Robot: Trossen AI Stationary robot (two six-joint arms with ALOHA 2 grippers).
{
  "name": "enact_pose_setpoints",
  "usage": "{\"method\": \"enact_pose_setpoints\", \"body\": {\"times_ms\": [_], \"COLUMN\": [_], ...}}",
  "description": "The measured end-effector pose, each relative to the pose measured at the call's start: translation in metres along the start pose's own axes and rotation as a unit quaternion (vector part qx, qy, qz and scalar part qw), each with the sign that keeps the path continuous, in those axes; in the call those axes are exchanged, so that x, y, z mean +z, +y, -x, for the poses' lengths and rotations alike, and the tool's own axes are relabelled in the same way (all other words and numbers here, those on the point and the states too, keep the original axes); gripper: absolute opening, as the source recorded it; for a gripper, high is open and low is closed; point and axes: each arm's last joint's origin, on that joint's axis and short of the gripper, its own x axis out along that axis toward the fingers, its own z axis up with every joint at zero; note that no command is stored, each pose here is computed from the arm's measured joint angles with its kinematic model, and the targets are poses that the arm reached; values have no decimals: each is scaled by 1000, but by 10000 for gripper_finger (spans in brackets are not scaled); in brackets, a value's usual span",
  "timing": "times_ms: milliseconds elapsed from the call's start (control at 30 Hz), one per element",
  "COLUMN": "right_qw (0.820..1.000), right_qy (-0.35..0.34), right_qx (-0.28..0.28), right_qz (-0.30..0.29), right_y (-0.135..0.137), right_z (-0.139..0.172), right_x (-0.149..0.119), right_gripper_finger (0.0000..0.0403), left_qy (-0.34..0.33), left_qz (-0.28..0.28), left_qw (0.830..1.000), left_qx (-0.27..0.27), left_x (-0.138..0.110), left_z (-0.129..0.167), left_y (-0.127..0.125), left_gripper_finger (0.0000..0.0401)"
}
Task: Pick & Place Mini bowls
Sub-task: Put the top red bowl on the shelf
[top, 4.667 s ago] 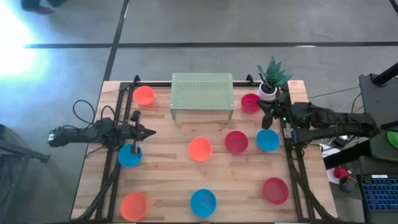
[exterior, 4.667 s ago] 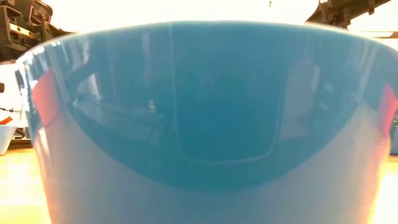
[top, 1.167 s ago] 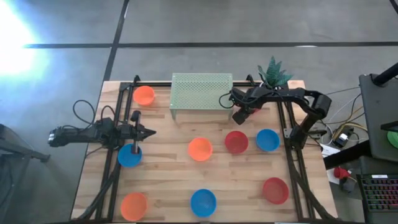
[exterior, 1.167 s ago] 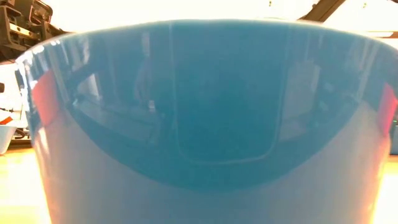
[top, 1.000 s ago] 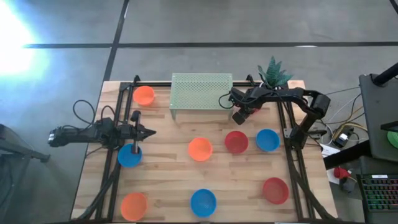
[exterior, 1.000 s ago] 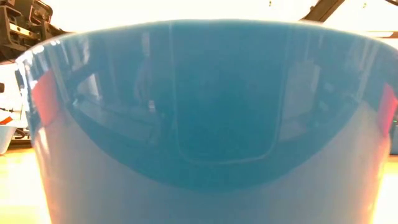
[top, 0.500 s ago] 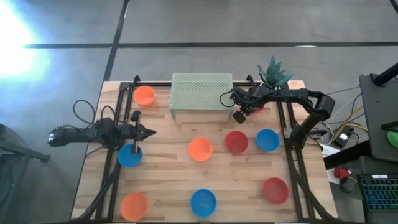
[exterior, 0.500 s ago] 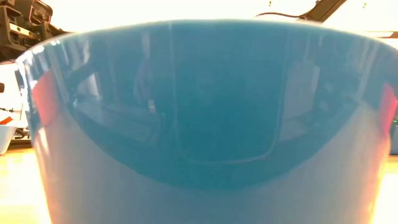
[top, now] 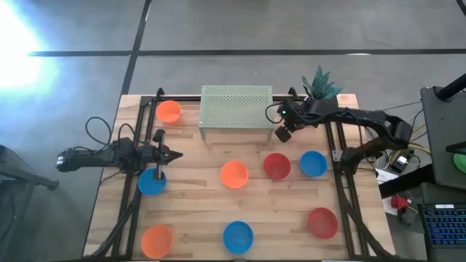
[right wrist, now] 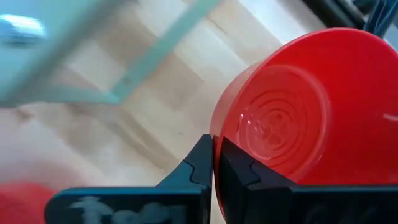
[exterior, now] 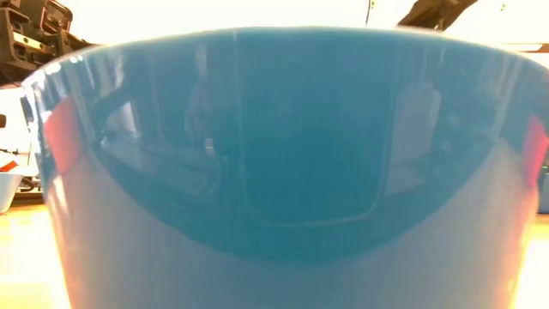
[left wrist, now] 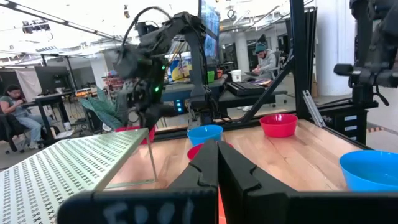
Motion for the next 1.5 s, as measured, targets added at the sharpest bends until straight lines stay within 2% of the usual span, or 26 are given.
{"method": "enact_pose_setpoints", "body": {"times_ms": [300,533,667,800,967,1233,1500], "right_qw": [993,983,982,984,982,953,935], "right_qy": [-103,-167,-161,-138,-94,-66,-46], "right_qx": [51,66,59,51,37,100,95], "right_qz": [10,43,73,97,161,279,339], "right_y": [-1,0,4,11,26,50,59], "right_z": [59,95,104,104,89,67,53], "right_x": [-5,18,33,50,71,98,107], "right_gripper_finger": [8,8,8,8,8,8,8], "left_qy": [0,0,0,0,0,0,0], "left_qz": [0,0,0,0,0,0,0], "left_qw": [1000,1000,1000,1000,1000,1000,1000], "left_qx": [0,0,0,0,0,0,0], "left_x": [0,0,0,0,0,0,0], "left_z": [0,0,0,0,0,0,0], "left_y": [0,0,0,0,0,0,0], "left_gripper_finger": [0,0,0,0,0,0,0]}}
